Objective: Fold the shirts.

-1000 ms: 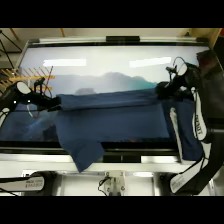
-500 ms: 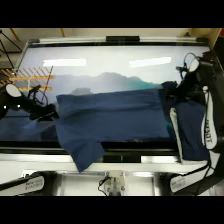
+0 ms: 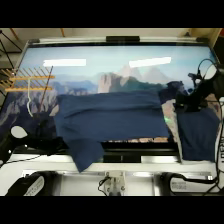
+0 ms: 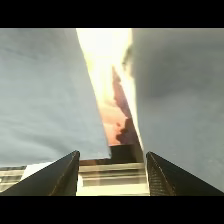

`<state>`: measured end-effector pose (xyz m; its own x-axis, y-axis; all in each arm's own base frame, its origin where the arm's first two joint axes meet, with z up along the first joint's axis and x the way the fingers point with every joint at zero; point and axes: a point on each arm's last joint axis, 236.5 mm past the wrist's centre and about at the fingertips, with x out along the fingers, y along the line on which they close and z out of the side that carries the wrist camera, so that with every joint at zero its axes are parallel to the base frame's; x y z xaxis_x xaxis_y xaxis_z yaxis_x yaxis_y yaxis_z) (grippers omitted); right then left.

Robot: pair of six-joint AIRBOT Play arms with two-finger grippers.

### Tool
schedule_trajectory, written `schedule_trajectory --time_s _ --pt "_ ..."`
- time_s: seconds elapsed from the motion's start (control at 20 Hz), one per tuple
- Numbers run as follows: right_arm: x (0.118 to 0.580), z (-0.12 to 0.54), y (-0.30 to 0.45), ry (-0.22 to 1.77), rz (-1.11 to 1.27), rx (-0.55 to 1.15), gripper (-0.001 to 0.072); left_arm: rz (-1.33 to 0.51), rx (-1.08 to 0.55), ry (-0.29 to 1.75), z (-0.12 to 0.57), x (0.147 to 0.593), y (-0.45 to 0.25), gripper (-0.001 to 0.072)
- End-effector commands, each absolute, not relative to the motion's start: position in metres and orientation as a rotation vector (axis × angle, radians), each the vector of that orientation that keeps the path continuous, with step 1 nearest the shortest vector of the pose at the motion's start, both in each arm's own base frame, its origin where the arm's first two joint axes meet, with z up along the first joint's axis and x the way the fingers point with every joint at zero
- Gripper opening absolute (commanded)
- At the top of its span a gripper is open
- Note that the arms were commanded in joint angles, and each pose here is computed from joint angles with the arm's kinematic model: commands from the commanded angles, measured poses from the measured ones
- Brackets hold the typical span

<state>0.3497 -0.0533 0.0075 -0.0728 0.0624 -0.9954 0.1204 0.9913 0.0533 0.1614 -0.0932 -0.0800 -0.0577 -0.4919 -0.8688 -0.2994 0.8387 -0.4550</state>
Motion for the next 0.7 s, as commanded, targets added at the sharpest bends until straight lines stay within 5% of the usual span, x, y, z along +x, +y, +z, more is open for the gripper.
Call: schedule_trajectory --time_s 0.0,0.45,0.6,0.65 --pt "0.348 0.008 -0.052 1.636 -0.044 0.145 0.0522 -0.152 -0.732 1.560 -0.086 0.173 -0.105 0.0446" --pt "0.349 0.009 -0.044 1.631 -0.021 0.172 0.0522 -0.203 -0.674 1.695 -0.106 0.154 -0.130 0.0433" --pt "0.349 0.006 -0.037 1.630 -0.002 0.174 0.0523 -0.203 -0.674 1.694 -0.106 0.154 -0.130 0.0072" --pt "0.344 0.000 -0.033 1.648 0.004 0.169 0.0523 -0.205 -0.671 1.691 -0.106 0.155 -0.130 0.0030"
